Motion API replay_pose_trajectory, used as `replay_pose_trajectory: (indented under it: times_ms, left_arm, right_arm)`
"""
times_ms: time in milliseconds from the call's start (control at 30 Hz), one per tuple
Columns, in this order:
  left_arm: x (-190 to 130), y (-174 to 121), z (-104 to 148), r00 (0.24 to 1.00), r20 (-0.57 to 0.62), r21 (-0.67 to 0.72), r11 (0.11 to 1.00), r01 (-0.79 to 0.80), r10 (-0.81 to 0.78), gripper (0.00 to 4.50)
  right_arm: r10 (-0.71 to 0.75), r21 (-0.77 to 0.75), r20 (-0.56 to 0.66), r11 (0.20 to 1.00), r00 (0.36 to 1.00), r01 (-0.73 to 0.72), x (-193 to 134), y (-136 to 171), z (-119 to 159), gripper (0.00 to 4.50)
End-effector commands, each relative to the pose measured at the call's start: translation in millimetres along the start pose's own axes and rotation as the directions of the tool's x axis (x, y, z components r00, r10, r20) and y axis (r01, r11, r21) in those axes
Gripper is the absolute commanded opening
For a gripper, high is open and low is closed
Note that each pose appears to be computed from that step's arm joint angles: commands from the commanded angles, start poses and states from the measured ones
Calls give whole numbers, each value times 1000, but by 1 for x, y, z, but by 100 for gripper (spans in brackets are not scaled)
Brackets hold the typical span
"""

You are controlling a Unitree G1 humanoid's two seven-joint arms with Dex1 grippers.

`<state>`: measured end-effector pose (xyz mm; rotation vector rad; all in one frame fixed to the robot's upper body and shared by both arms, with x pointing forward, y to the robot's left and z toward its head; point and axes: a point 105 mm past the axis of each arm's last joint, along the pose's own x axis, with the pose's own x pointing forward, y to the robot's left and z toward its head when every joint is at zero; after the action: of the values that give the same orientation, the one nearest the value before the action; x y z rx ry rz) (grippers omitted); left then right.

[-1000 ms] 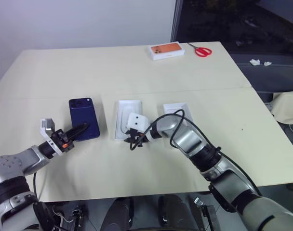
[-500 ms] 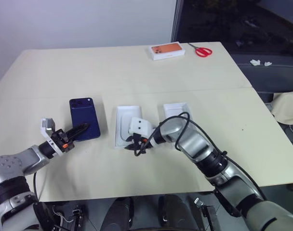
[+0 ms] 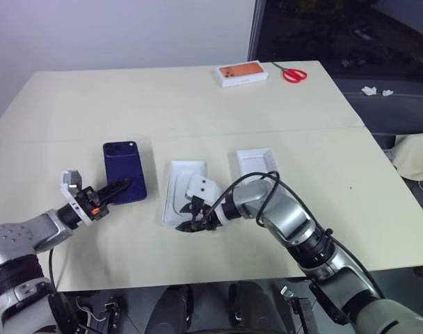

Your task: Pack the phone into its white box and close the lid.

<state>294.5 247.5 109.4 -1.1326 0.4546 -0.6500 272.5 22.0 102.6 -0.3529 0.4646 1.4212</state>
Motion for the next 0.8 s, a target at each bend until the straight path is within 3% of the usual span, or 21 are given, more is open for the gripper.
replay_pose_trajectory:
  times_ms: [33,67,367,567,800]
  left_arm:
    - [2,-17,5,998,-15,51,997,58,-57,0]
    - [3,-17,2,998,-29,49,997,60,-58,0]
    - [42,-43,-24,979,-140,70,984,161,-150,0]
    - [71,-53,-44,969,-199,67,984,162,-146,0]
    - [80,-48,-66,959,-261,30,992,125,-113,0]
  right_arm:
    - [24,-71,52,997,998,-21,-8,3,14,420]
    - [36,-75,50,997,998,-32,-10,3,14,446]
    - [-4,-113,235,993,972,31,-63,-24,47,446]
    - [-56,-164,241,982,969,98,-111,-34,25,446]
    - [-199,-265,190,932,961,246,-127,-53,3,446]
